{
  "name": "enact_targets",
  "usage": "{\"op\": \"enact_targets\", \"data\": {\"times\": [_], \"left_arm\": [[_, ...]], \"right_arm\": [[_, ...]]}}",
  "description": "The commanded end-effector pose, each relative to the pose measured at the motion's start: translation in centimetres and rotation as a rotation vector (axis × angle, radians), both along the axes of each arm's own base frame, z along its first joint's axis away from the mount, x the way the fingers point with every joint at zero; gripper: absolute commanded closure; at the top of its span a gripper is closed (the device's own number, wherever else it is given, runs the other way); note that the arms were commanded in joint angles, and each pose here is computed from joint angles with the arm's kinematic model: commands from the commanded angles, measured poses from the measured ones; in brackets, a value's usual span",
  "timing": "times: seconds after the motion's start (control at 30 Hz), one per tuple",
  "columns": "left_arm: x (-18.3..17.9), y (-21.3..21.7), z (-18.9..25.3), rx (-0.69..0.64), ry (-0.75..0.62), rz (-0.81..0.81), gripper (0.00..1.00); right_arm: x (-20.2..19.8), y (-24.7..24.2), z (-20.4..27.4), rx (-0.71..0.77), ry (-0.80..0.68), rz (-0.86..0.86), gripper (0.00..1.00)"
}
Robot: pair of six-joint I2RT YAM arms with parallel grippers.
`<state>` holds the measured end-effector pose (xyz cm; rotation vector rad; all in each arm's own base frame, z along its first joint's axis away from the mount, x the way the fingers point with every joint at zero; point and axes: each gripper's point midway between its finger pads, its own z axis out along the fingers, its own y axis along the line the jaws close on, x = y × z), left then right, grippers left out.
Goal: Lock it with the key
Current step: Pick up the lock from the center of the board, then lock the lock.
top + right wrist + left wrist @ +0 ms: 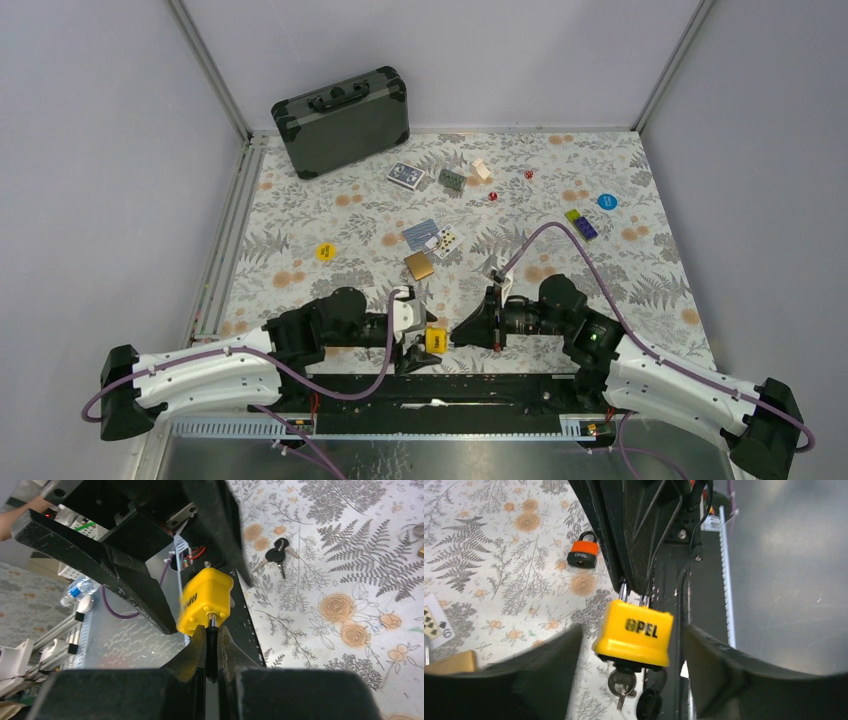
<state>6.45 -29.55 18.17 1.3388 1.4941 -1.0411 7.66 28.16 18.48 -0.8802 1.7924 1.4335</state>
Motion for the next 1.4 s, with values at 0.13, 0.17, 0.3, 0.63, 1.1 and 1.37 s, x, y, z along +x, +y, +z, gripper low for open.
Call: {"op": "enact_targets", "data": {"times": [0.13, 0.17, 0.3, 0.63, 1.1, 1.37], "left_arm": [[-0.3, -0.8, 5.4, -0.181, -0.039, -0.017, 0.14], [-0.4, -0.8, 5.6, -0.189, -0.037, -0.023, 0.14], [-0.6, -0.8, 6.0, -0.199, -0.034, -0.027, 0.15], [-1.0, -0.9, 6.6, -0.212, -0.016, -0.044, 0.32], [-1.3, -1.6, 7.9, -0.260, -0.016, -0.075, 0.52], [-1.6, -1.9, 7.2, -0.243, 0.010, -0.088, 0.48]], "right_arm": [[0.3, 0.5, 6.0, 0.200, -0.087, -0.009, 1.00], [0.2, 0.5, 6.0, 0.200, -0.093, -0.008, 1.00], [-0.1, 0.2, 5.9, 0.200, -0.107, 0.004, 1.00], [-1.9, -0.4, 7.6, 0.261, -0.160, 0.085, 1.00], [-2.0, -0.2, 7.4, 0.259, -0.132, 0.100, 1.00], [-2.0, -0.3, 7.9, 0.291, -0.149, 0.090, 1.00]]}}
